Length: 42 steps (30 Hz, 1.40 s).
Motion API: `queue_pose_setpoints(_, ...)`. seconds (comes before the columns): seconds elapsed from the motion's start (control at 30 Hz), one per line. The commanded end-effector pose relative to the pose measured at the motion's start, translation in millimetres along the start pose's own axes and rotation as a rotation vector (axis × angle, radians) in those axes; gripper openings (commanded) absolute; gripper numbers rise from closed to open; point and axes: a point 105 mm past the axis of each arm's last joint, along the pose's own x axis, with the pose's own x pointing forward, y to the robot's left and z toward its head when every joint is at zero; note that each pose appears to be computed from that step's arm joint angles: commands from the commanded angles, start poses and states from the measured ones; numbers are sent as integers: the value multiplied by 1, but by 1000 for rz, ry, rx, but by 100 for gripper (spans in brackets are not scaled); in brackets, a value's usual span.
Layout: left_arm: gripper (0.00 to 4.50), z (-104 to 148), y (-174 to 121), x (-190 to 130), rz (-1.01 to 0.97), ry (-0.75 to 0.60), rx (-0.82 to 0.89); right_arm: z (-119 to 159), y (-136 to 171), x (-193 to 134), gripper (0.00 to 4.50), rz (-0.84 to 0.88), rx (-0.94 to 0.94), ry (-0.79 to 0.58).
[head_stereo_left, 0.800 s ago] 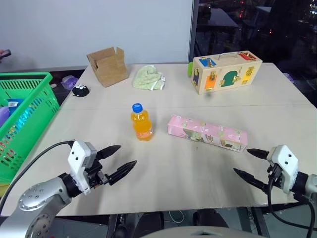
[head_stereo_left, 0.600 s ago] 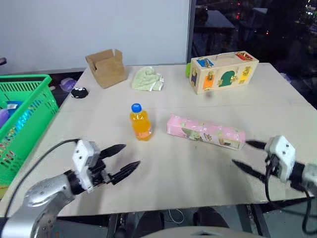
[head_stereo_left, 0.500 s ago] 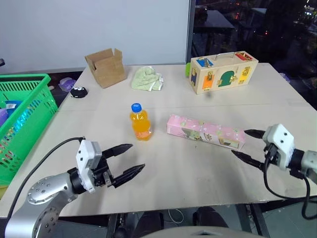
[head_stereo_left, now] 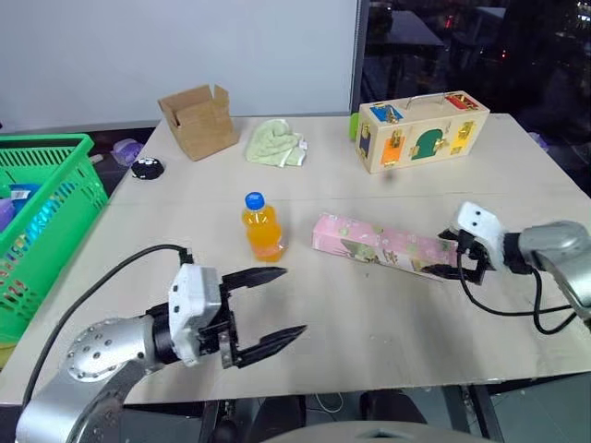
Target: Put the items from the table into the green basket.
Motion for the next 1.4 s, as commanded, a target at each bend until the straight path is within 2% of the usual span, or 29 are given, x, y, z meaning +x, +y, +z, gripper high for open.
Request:
queue_pose_setpoints(0.03, 445, 9, -11, 6, -3, -8, 7, 3, -7, 2, 448, 36, -17, 24)
queue_pose_setpoints(0.27, 445, 5, -17, 8, 28, -8, -17, 7, -7, 21, 448, 134, 24, 45)
queue_pose_setpoints(0.43, 445, -3, -8, 5, 125, 4, -63, 5, 3, 27, 448, 201, 25, 62)
queue_pose_setpoints(0.47, 450, -3, -6, 5, 144, 1, -68, 3, 4, 27, 397, 201, 25, 68)
queue_pose_setpoints(0.5, 450, -3, -4, 5, 161, -10, -87, 0, 4, 27, 371, 200, 26, 72)
queue_pose_setpoints(0.67, 450, -6, 7, 4, 187, -49, -183, -6, 0, 23, 170, 140, 81, 45)
queue_pose_setpoints(0.77, 450, -9, 15, 2, 189, -64, -219, -4, -3, 16, 170, 99, 158, -16)
queue_pose_setpoints(0.87, 450, -14, 34, -3, 203, -104, -301, 8, -6, -5, 170, 40, 267, -168)
queue_pose_setpoints(1.0, 450, -15, 51, 0, 190, -161, -404, 27, 6, -23, 170, 61, 351, -320)
queue_pose_setpoints(1.13, 450, -14, 68, 17, 157, -232, -511, 48, 29, -34, 170, 102, 368, -456)
queue_pose_setpoints(1.3, 450, -6, 66, 34, 32, -296, -624, 82, 66, -38, 170, 209, 370, -611)
queue_pose_setpoints(1.4, 450, 5, 61, 40, -58, -352, -675, 96, 87, -34, 170, 274, 362, -646)
